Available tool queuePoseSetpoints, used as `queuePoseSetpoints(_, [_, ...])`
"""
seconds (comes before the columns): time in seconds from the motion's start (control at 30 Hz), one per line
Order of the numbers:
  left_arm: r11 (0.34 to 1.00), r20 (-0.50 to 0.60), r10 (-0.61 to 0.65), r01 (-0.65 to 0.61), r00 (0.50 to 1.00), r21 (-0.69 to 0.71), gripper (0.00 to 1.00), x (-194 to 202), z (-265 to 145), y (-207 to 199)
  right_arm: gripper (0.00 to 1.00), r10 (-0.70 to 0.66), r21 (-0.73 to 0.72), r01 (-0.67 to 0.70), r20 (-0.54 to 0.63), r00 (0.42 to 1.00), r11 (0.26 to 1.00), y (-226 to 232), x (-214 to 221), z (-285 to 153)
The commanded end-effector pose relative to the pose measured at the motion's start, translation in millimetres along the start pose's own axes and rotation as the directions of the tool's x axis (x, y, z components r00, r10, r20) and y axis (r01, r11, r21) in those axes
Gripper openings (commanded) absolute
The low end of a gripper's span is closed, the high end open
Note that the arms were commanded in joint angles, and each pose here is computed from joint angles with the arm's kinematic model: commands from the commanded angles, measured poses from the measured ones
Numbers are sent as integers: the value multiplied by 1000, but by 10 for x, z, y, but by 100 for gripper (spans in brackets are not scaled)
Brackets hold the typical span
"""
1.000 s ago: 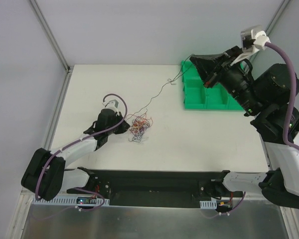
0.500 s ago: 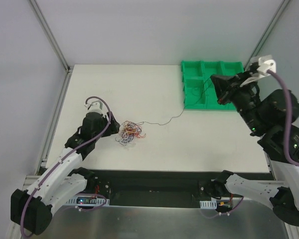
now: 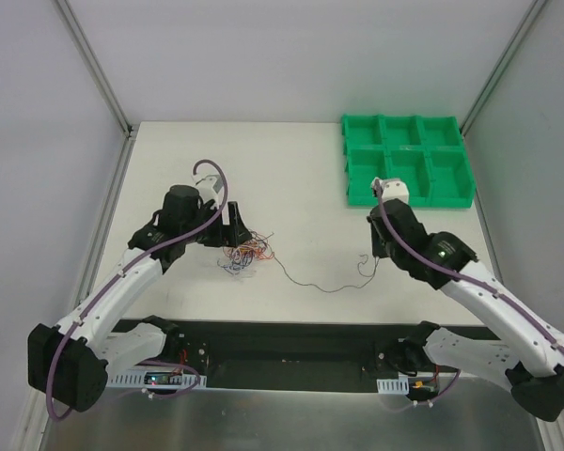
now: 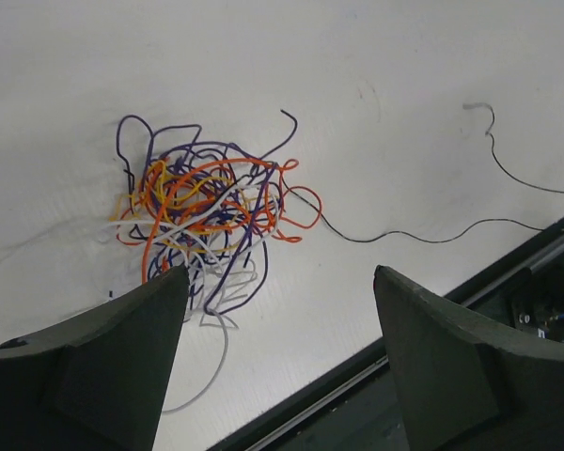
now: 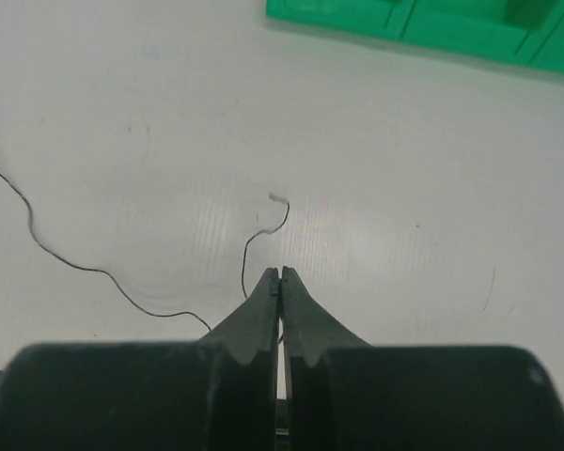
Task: Untangle the cables
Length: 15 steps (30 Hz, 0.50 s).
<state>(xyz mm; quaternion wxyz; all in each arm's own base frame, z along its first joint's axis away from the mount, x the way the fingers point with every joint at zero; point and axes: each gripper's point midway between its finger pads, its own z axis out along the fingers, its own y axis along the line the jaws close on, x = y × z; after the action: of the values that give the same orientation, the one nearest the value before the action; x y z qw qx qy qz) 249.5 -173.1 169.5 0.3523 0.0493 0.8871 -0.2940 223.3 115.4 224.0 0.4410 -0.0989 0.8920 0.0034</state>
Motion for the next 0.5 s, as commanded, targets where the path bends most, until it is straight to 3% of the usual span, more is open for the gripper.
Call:
queuePoseSetpoints(0.0, [994, -61, 9, -2, 998, 113, 80, 165, -28, -196, 10, 51, 46, -42, -222, 974, 998, 45, 618, 182])
queuePoseSetpoints(0.03, [995, -53, 6, -1, 999, 101, 80, 176, -38, -171, 21, 46, 28, -40, -238, 970, 999, 94, 675, 219])
queuePoseSetpoints(0.1, [996, -44, 0, 4, 999, 90, 81, 208, -67, -144, 57, 31, -7, -34, -258, 966, 999, 188, 731, 279])
queuePoseSetpoints(0.13, [996, -36, -1, 5, 999, 91, 81, 215, -90, -144, 68, 14, -20, -20, -264, 964, 1000, 234, 734, 300])
queuePoseSetpoints(0.2, [996, -30, -3, 6, 1000, 87, 81, 236, -112, -132, 75, -48, -55, 34, -260, 964, 998, 371, 675, 343])
queuePoseSetpoints(0.27, [998, -26, -5, 7, 1000, 67, 80, 255, -117, -89, 77, -145, -190, 99, -247, 958, 977, 746, 652, 415])
queuePoseSetpoints(0.37, [1000, -29, -12, 12, 999, 20, 79, 284, -87, 11, 77, -248, -488, 112, -224, 943, 866, 1581, 770, 415])
queuePoseSetpoints(0.47, [1000, -51, -27, 26, 998, -15, 79, 325, -37, 83, 76, -326, -584, 179, -156, 932, 792, 2097, 884, 467])
